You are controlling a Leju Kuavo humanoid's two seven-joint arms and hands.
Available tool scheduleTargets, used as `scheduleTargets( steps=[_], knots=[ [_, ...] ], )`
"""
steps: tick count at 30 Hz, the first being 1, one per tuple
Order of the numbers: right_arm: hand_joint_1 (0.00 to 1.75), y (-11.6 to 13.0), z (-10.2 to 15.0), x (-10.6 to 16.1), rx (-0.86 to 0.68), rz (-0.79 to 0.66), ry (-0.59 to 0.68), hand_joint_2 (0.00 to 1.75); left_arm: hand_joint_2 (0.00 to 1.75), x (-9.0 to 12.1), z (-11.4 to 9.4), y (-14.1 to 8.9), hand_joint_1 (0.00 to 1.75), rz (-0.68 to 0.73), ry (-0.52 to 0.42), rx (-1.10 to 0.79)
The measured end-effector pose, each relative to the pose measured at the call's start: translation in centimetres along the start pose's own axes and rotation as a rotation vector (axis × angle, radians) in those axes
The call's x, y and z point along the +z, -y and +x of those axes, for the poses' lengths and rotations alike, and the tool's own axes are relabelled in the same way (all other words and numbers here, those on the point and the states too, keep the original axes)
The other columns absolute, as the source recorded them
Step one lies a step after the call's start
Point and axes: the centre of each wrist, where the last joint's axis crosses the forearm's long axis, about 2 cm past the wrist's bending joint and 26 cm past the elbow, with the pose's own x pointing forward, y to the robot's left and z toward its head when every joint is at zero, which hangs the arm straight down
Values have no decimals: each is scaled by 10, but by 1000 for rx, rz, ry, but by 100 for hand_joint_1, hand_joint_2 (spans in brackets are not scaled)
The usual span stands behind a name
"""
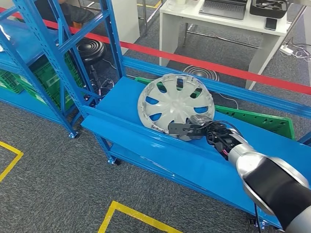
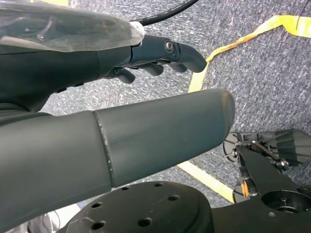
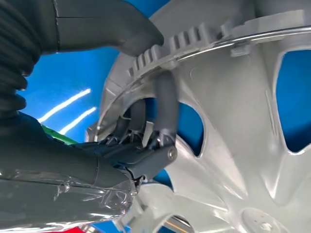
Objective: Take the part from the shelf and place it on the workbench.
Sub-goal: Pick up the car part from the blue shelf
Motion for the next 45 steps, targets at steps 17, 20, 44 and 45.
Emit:
scheduleTargets(
  steps=[17, 20, 44, 45],
  knots=[
    [171, -3, -2, 1, 1, 10, 1, 175, 44, 0, 0, 0, 0, 3, -1, 6],
    [175, -2, -2, 1, 2, 10, 1, 175, 175, 0, 0, 0, 0, 2, -1, 21],
    [175, -4, 0, 2, -5, -132, 56, 175, 175, 0, -2, -2, 0, 19, 27, 112],
    [175, -4, 1, 2, -12, -154, 67, 175, 175, 0, -2, -2, 0, 20, 26, 115]
  ],
)
